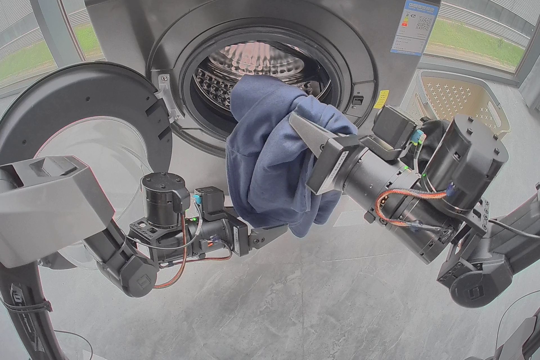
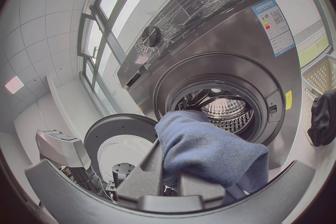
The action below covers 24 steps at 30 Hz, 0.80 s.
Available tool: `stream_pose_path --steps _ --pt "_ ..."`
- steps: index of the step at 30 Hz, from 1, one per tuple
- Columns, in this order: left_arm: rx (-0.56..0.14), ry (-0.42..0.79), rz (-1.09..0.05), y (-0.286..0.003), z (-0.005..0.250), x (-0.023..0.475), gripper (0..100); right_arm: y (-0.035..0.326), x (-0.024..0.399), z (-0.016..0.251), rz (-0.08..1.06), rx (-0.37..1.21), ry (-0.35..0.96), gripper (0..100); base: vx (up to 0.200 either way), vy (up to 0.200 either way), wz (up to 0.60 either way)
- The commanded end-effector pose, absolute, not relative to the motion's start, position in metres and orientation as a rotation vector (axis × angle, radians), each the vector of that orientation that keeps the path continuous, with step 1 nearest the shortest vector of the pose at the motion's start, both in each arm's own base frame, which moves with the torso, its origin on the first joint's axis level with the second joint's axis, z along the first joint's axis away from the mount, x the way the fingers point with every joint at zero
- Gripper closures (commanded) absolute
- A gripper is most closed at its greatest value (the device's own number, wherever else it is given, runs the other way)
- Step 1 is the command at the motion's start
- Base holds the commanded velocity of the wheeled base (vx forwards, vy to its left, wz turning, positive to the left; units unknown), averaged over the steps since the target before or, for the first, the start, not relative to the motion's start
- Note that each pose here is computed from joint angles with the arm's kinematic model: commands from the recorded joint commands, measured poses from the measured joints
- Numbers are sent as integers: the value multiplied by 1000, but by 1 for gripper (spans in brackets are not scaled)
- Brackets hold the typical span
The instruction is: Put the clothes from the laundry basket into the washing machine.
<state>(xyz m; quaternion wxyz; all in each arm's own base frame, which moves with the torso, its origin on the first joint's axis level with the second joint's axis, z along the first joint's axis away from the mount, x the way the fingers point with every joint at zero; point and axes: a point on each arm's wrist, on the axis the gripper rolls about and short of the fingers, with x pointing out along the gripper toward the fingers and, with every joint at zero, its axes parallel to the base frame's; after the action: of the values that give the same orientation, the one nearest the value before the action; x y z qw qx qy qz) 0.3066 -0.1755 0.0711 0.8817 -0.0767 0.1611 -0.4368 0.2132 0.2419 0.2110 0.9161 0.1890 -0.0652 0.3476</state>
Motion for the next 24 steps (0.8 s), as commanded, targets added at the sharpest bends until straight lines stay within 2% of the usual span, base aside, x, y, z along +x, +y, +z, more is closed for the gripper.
stream_pose_path --steps 1,2,16,24 --pt "-161 341 -914 -179 65 308 0 242 213 211 715 388 -133 100 0 0 0" --pt "-161 341 -914 -179 65 308 100 242 213 211 715 388 -133 100 0 0 0" --pt "-161 291 -938 -177 79 284 100 241 213 208 713 383 -124 100 0 0 0" --pt "-156 201 -1017 -162 111 215 100 241 216 197 707 363 -91 100 0 0 0"
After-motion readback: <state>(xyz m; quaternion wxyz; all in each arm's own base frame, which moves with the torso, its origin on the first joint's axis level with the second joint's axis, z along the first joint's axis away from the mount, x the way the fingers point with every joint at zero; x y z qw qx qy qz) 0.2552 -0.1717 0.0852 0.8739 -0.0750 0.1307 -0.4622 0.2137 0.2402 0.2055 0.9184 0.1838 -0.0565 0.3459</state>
